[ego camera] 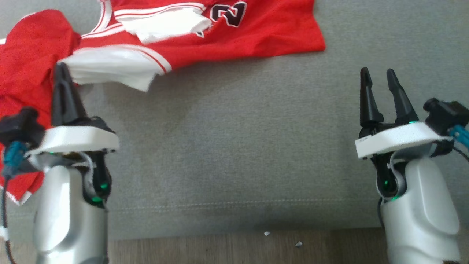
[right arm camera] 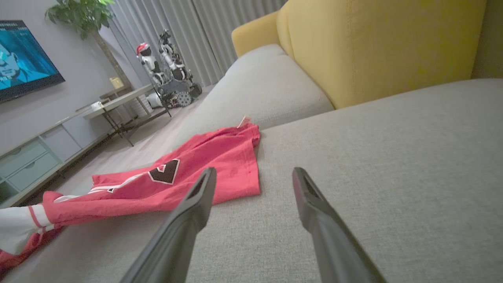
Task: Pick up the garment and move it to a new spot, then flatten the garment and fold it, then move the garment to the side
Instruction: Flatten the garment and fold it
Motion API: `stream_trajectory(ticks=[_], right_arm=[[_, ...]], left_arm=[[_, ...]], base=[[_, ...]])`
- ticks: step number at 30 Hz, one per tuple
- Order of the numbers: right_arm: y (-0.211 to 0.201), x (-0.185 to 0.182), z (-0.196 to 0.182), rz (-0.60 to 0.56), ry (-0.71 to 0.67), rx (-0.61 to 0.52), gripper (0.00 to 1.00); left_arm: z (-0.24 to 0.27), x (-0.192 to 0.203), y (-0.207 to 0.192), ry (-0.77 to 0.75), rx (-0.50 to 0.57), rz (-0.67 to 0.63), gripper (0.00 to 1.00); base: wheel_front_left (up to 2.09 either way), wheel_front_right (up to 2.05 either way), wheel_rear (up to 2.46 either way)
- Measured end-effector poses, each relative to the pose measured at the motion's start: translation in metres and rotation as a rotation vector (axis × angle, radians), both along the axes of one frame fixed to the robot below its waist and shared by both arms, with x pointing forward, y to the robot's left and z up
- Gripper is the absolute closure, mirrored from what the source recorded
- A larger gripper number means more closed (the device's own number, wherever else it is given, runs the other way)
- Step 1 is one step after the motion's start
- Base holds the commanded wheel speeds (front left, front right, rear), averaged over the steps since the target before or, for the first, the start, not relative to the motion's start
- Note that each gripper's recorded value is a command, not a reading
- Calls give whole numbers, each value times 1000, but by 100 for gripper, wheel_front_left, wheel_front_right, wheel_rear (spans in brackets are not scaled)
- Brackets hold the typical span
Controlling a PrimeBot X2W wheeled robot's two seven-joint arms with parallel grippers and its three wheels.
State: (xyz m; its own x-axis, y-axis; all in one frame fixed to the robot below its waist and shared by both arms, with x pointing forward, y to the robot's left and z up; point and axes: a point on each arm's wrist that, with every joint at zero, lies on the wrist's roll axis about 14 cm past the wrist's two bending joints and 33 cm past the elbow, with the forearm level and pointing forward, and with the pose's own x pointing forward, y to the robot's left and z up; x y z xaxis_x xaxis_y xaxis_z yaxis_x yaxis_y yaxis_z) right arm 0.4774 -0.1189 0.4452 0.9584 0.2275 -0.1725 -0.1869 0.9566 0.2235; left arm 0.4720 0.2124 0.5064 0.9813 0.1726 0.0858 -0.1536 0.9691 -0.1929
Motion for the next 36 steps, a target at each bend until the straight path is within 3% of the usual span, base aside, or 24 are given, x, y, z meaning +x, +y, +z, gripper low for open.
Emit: stream_trajectory(ticks=[9,19,28,29,30,36], right_arm=[[8,42,-37,-5,209,64,0],[23,72,-83,31,410,37,0],[35,97,-89,67,439,9,0],[36,98,-89,72,440,4,55],[38,98,-89,78,440,-2,100],[48,91,-86,140,436,-61,100]], left_arm=[[-20,1,-12,51,7,-46,100],[-23,11,-14,51,-16,-47,100],[-30,8,-5,67,-19,-13,100],[-30,8,-5,67,-22,-11,100],[-30,8,-4,67,-25,-10,100],[-23,9,-3,49,-31,1,100]], base=[[0,0,0],[0,0,0],[0,0,0],[0,0,0],[0,0,0],[0,0,0]])
